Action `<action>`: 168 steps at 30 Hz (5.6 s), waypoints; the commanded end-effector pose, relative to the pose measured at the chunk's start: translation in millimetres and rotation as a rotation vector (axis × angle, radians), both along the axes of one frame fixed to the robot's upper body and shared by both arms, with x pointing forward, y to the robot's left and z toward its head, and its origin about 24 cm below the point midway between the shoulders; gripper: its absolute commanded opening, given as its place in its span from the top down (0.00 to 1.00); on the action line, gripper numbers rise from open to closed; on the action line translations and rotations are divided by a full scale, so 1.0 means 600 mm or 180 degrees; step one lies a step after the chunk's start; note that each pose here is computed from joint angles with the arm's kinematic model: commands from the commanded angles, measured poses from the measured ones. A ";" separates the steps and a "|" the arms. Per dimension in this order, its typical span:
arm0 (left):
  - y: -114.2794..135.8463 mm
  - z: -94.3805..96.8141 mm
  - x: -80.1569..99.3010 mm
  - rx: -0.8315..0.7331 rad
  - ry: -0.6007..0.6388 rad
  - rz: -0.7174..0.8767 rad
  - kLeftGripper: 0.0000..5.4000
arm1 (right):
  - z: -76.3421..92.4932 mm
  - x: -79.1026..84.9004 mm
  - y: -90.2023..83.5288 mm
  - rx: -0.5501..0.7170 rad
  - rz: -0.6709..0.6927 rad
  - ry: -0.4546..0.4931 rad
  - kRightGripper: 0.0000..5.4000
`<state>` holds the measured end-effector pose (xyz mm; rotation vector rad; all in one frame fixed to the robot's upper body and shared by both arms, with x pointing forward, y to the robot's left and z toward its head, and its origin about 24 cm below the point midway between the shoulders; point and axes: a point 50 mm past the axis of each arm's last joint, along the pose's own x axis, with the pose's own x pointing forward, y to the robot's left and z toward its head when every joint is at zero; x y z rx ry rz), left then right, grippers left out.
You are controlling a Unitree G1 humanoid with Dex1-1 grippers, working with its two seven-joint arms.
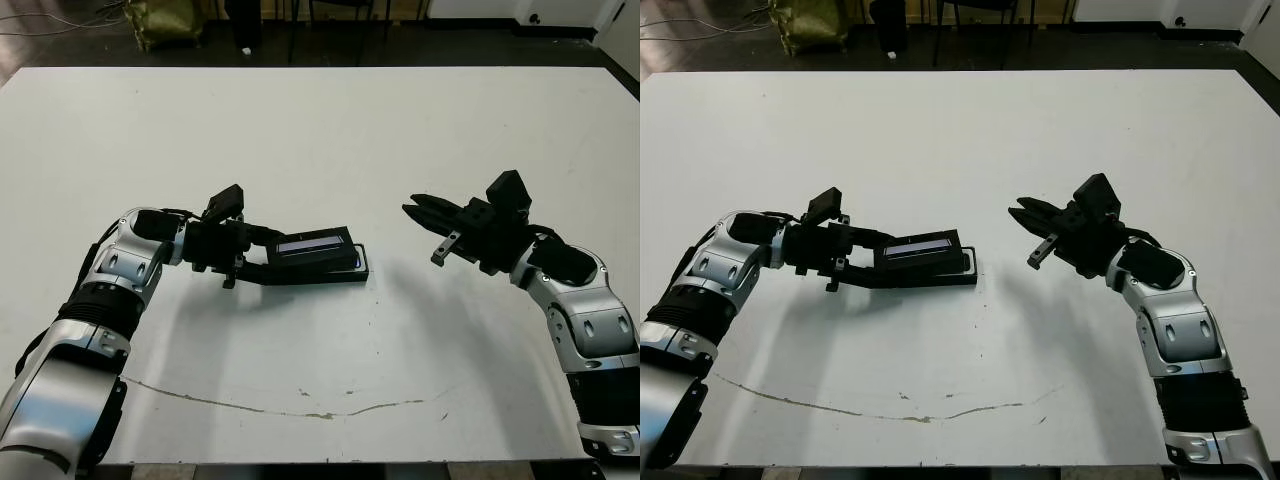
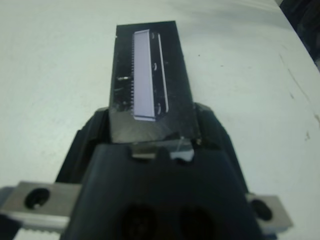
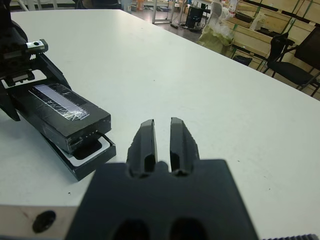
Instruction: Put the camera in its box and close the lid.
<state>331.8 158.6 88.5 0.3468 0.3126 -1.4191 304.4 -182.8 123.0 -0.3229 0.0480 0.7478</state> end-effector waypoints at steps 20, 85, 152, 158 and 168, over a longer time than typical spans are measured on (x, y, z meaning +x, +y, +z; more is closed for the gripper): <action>-0.053 -0.038 0.009 0.0586 0.0002 -0.0246 0.58 | -0.006 -0.004 -0.007 -0.0083 -0.0061 0.0077 1.00; -0.044 -0.035 -0.005 0.0779 -0.0669 -0.0309 0.00 | -0.016 -0.004 -0.003 0.0018 0.0000 0.0103 1.00; -0.142 -0.040 -0.090 -0.0454 -0.0490 0.1976 1.00 | -0.014 -0.007 0.001 0.0006 -0.0054 0.0090 1.00; -0.131 -0.044 -0.085 -0.0049 -0.0284 0.2227 1.00 | -0.014 -0.008 0.002 -0.0020 -0.0062 0.0114 1.00; -0.113 -0.072 -0.077 -0.0053 0.0165 0.2538 1.00 | -0.013 -0.008 0.000 -0.0032 -0.0045 0.0102 1.00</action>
